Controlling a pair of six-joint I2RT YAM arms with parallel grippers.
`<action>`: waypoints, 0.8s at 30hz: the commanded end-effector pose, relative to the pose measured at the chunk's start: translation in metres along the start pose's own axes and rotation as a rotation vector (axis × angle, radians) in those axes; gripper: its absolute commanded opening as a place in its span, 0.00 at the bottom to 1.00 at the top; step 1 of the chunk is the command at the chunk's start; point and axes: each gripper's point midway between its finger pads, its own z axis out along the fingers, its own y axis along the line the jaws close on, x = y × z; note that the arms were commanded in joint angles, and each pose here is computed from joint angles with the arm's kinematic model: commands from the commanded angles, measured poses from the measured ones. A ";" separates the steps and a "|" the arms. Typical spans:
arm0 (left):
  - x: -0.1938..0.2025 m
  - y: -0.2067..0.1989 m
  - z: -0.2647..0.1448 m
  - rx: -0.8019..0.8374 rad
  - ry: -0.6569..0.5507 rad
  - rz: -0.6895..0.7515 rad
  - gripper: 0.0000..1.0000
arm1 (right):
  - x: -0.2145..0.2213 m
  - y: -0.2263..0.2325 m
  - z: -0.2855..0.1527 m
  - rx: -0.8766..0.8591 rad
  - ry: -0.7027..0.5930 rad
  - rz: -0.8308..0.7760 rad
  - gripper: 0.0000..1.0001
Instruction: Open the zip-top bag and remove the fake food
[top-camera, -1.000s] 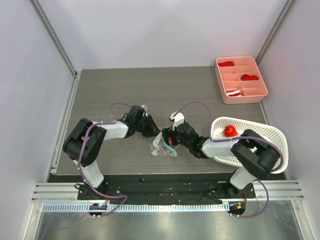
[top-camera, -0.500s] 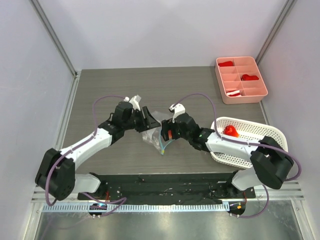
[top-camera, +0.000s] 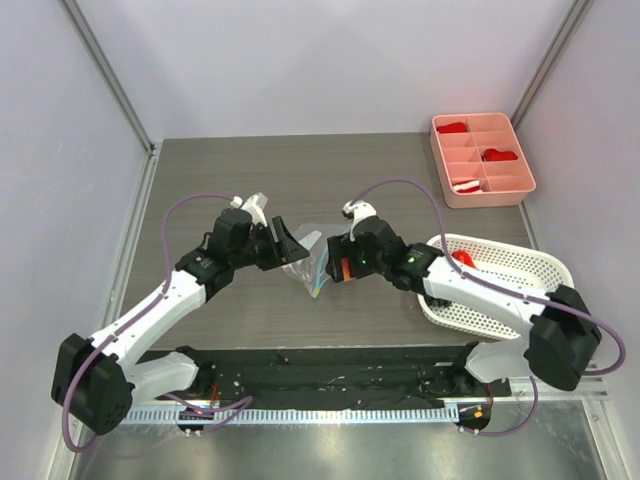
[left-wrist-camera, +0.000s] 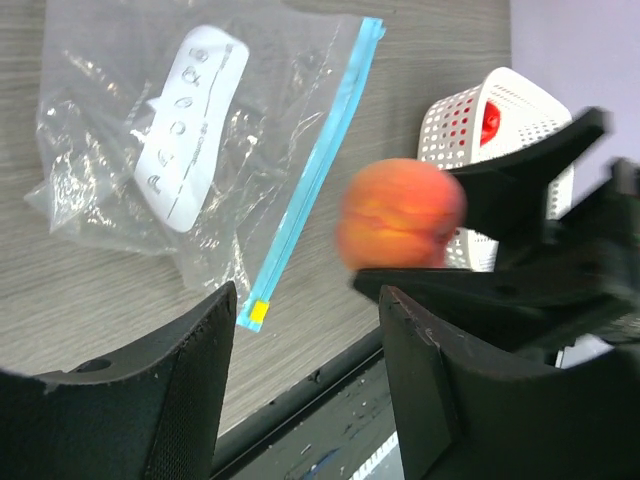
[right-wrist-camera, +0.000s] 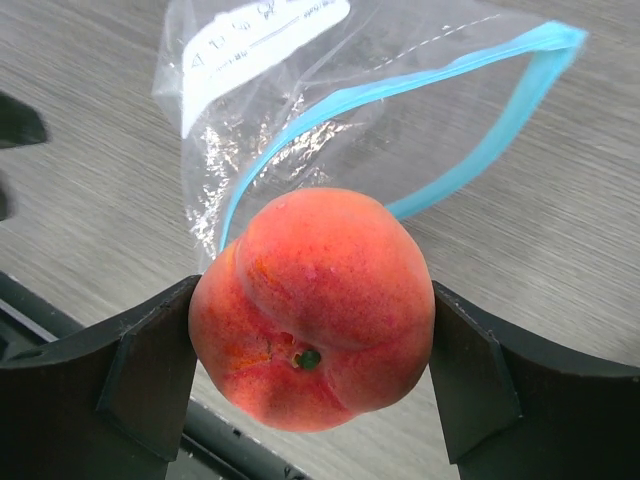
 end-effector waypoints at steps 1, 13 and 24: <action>-0.001 -0.007 -0.004 0.015 0.012 0.023 0.59 | -0.026 -0.008 -0.037 0.042 -0.100 0.044 0.20; 0.019 -0.045 0.001 0.131 0.073 0.059 0.63 | -0.040 -0.159 -0.129 0.445 -0.410 0.489 0.21; 0.033 -0.078 0.001 0.220 0.083 0.079 0.68 | 0.036 -0.263 -0.180 0.880 -0.551 0.944 0.25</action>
